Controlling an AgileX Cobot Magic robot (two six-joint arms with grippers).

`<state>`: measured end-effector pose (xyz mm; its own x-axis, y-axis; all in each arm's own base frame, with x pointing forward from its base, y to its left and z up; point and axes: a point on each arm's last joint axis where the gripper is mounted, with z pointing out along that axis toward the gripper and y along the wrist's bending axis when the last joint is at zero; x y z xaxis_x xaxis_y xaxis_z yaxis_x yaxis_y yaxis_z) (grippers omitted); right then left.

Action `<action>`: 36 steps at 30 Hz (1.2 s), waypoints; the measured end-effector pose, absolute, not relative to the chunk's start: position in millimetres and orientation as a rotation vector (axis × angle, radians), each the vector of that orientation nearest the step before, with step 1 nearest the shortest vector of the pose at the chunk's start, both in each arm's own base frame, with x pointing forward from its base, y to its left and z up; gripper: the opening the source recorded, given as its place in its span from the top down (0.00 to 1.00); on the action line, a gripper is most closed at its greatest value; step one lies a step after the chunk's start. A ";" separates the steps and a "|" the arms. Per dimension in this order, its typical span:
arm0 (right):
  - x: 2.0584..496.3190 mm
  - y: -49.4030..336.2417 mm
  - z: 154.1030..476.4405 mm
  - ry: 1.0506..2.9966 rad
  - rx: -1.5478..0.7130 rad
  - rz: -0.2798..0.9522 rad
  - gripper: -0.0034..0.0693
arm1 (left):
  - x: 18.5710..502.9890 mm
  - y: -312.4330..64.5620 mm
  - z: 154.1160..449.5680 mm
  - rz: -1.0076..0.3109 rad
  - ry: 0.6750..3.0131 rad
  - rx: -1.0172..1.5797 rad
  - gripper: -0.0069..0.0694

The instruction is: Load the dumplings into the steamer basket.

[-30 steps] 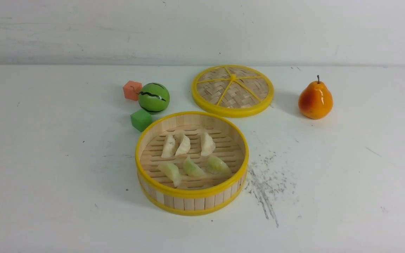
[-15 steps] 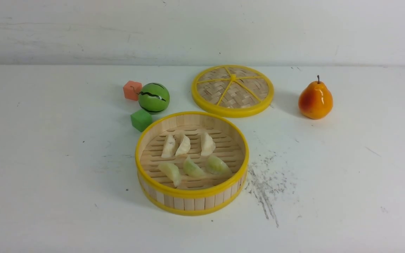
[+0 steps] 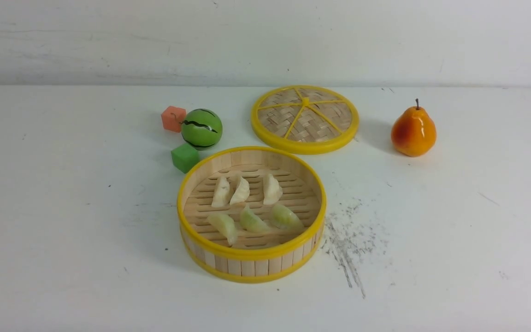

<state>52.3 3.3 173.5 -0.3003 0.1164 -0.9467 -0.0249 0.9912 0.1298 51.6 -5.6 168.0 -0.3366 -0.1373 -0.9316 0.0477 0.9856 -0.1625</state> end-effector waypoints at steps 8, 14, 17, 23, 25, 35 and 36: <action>52.3 3.3 173.5 1.871 0.066 0.139 0.68 | 51.6 -5.6 168.0 -0.188 1.905 -0.065 0.92; 52.3 3.3 173.5 1.871 0.066 0.139 0.68 | 51.6 -5.6 168.0 -0.188 1.905 -0.065 0.91; 52.3 3.3 173.5 1.871 0.066 0.139 0.68 | 51.6 -5.6 168.0 -0.188 1.905 -0.065 0.91; 52.3 3.3 173.5 1.871 0.066 0.139 0.67 | 51.6 -5.7 168.0 -0.189 1.905 -0.065 0.91; 52.3 3.3 173.5 1.871 0.066 0.139 0.67 | 51.6 -5.7 168.0 -0.189 1.905 -0.065 0.91; 52.3 3.3 173.5 1.871 0.066 0.139 0.65 | 51.6 -5.7 168.0 -0.189 1.905 -0.065 0.90; 52.3 3.3 173.5 1.871 0.066 0.139 0.65 | 51.6 -5.7 168.0 -0.189 1.905 -0.065 0.89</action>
